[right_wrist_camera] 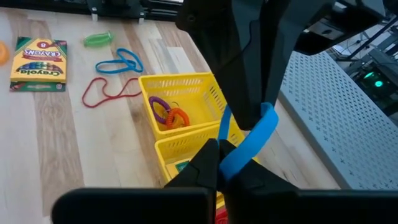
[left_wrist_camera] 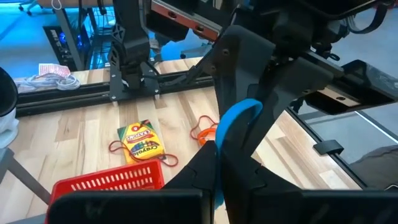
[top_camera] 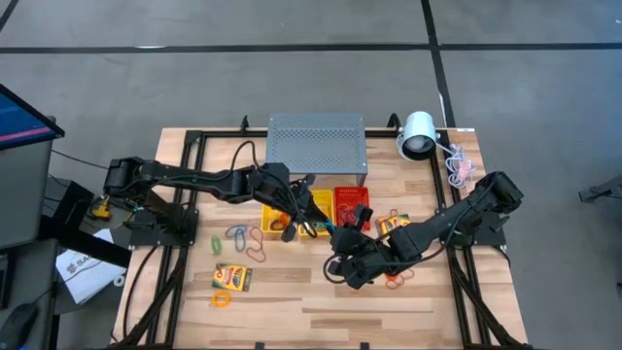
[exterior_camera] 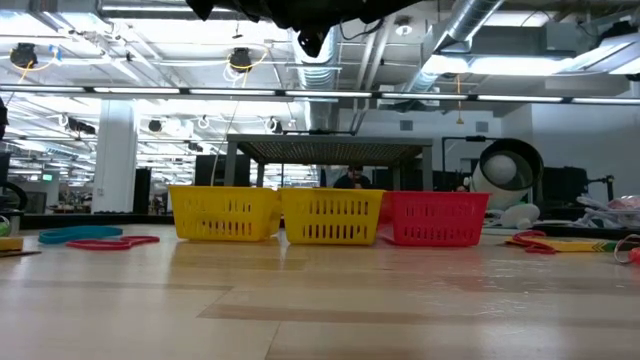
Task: Pick & Place Office Desk Supplies
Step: Put the blue rubber band into the red bin
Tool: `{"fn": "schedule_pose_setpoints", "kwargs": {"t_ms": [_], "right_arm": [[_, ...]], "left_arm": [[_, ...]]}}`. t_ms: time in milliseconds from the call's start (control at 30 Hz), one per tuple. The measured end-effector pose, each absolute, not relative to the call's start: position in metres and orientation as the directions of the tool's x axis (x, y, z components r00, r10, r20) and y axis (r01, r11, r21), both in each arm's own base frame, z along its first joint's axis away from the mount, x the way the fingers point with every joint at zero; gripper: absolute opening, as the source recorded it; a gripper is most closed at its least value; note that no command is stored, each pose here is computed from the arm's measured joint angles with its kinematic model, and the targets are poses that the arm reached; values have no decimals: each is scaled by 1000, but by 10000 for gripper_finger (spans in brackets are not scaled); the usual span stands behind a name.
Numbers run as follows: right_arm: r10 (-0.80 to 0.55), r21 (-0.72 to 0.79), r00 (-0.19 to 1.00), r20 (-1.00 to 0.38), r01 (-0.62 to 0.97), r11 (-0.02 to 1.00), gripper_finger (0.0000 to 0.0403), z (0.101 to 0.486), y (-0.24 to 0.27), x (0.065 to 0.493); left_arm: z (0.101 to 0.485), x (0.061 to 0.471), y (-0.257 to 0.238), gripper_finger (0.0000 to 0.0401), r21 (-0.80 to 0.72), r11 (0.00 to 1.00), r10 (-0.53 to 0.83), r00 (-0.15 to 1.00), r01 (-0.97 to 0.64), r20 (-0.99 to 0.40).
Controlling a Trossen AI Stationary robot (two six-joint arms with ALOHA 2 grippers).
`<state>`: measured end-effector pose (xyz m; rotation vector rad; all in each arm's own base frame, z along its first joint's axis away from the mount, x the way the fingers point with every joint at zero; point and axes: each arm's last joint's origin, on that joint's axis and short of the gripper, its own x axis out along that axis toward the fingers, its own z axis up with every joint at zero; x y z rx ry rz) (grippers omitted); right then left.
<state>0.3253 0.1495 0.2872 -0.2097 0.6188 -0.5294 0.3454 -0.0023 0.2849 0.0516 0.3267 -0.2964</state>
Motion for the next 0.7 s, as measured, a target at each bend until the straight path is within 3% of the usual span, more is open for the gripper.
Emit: {"fn": "schedule_pose_setpoints", "kwargs": {"t_ms": [267, 700], "right_arm": [[-537, -360, 674, -508, 400, 843, 1, 286, 149, 323], [-559, -393, 649, -517, 400, 828, 0, 285, 142, 322]], "left_arm": [[287, 344, -2, 29, -1, 955, -281, 904, 297, -321], [313, 320, -3, 207, 1, 956, -281, 913, 294, -295]]}}
